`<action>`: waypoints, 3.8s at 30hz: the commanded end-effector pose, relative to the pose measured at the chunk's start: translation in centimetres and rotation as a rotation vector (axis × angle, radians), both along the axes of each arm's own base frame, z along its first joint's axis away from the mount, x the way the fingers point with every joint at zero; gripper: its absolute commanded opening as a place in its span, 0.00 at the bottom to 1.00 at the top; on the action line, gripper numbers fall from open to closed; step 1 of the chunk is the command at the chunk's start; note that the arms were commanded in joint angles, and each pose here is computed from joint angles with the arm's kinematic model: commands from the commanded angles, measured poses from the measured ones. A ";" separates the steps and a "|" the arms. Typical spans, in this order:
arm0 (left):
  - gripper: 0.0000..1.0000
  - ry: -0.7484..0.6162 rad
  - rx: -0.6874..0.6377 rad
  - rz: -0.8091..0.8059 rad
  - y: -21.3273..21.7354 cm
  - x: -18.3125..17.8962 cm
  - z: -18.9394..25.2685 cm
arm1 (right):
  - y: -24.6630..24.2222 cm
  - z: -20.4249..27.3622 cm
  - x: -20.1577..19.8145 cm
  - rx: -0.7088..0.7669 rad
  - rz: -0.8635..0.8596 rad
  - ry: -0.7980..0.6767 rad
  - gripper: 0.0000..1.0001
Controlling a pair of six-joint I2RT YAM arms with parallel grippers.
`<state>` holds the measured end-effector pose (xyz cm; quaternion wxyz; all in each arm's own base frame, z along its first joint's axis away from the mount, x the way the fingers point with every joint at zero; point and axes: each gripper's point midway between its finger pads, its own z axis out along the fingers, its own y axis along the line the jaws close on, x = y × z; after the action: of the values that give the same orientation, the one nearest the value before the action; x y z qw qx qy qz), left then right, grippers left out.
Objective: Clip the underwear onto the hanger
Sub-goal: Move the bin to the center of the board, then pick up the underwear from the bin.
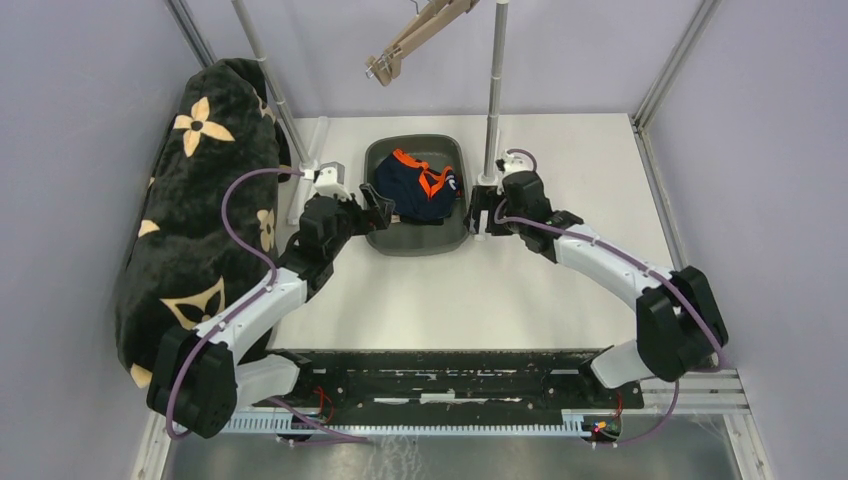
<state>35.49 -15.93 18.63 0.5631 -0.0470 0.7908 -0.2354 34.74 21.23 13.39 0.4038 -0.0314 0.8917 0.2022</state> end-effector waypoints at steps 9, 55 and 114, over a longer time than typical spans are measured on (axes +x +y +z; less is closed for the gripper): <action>0.96 -0.097 0.024 0.026 0.7 0.2 3.8 | 2.5 -1.2 4.2 -0.090 -0.112 0.002 0.83; 0.98 -0.097 0.079 0.057 1.6 0.4 3.6 | 9.9 -5.4 9.6 0.010 -0.109 0.116 0.47; 0.30 0.338 0.339 0.257 -0.3 14.5 -11.0 | -2.1 6.6 2.2 -0.159 -0.196 -0.181 0.89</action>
<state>48.98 -15.98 6.10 0.4367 -0.0740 0.8965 -0.0095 36.79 20.03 17.94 0.4705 -0.0079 0.8781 0.0866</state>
